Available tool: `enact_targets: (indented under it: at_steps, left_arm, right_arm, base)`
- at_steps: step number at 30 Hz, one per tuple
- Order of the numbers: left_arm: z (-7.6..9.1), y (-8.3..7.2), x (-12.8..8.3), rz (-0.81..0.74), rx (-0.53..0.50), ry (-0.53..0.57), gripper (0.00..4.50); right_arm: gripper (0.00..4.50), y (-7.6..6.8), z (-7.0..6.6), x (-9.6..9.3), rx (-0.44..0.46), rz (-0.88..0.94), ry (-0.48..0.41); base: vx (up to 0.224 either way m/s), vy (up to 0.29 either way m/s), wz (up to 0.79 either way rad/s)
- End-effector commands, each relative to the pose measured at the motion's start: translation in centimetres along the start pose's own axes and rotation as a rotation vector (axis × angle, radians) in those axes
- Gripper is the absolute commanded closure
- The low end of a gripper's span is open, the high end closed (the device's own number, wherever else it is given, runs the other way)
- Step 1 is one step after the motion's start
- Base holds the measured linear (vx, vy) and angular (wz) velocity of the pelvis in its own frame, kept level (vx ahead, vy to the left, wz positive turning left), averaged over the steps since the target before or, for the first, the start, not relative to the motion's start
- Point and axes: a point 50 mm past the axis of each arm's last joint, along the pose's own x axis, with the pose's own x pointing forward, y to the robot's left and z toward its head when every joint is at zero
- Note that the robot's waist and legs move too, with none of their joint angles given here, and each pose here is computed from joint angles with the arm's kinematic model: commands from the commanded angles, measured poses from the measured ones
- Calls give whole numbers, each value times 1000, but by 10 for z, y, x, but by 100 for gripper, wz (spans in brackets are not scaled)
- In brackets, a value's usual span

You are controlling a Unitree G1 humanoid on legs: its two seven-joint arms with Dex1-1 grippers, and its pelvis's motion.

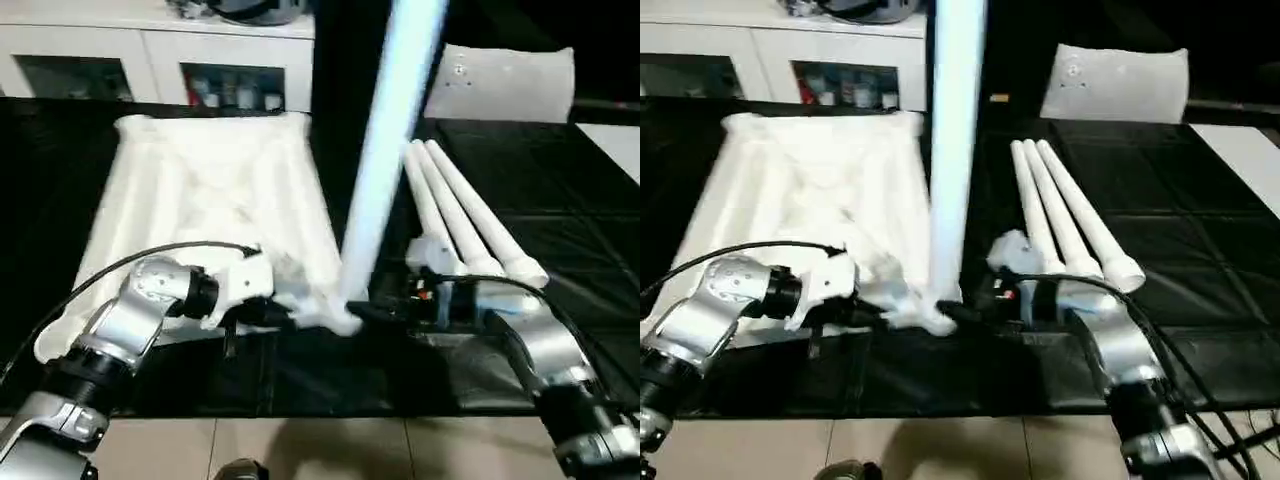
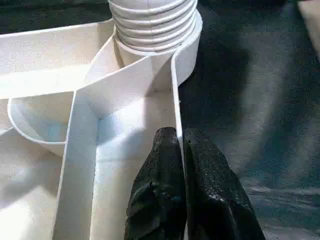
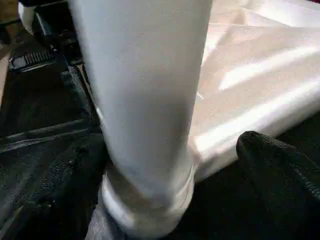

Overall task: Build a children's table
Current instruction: Rotate leg to tighten

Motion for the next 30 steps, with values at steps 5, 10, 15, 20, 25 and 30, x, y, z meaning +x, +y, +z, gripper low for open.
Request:
enact_targets:
  at_steps: [5, 10, 15, 20, 25, 30]
  left_arm:
    - [-3, -7, 9, -173, 67, 73, 450]
    - [-2, -4, 9, -199, 90, 87, 450]
    - [-3, -3, 8, -216, 99, 96, 450]
    - [-4, -3, 8, -225, 100, 98, 450]
    - [-6, -3, 8, -235, 95, 99, 450]
    - [-8, -4, 7, -228, 65, 93, 450]
  right_arm:
    - [6, 2, -2, 7, -21, 121, 48]
    - [51, 4, -2, 11, -25, 208, 69]
    - [103, 3, -4, 11, -24, 224, 77]
    - [146, 3, -4, 10, -10, 238, 71]
    - [175, 5, -7, 10, 3, 256, 70]
    - [178, 11, -10, 12, 41, 280, 52]
  base:
    - [0, 0, 0]
    - [0, 0, 0]
    - [0, 0, 0]
    - [0, 0, 0]
    - [0, 0, 0]
    - [0, 0, 0]
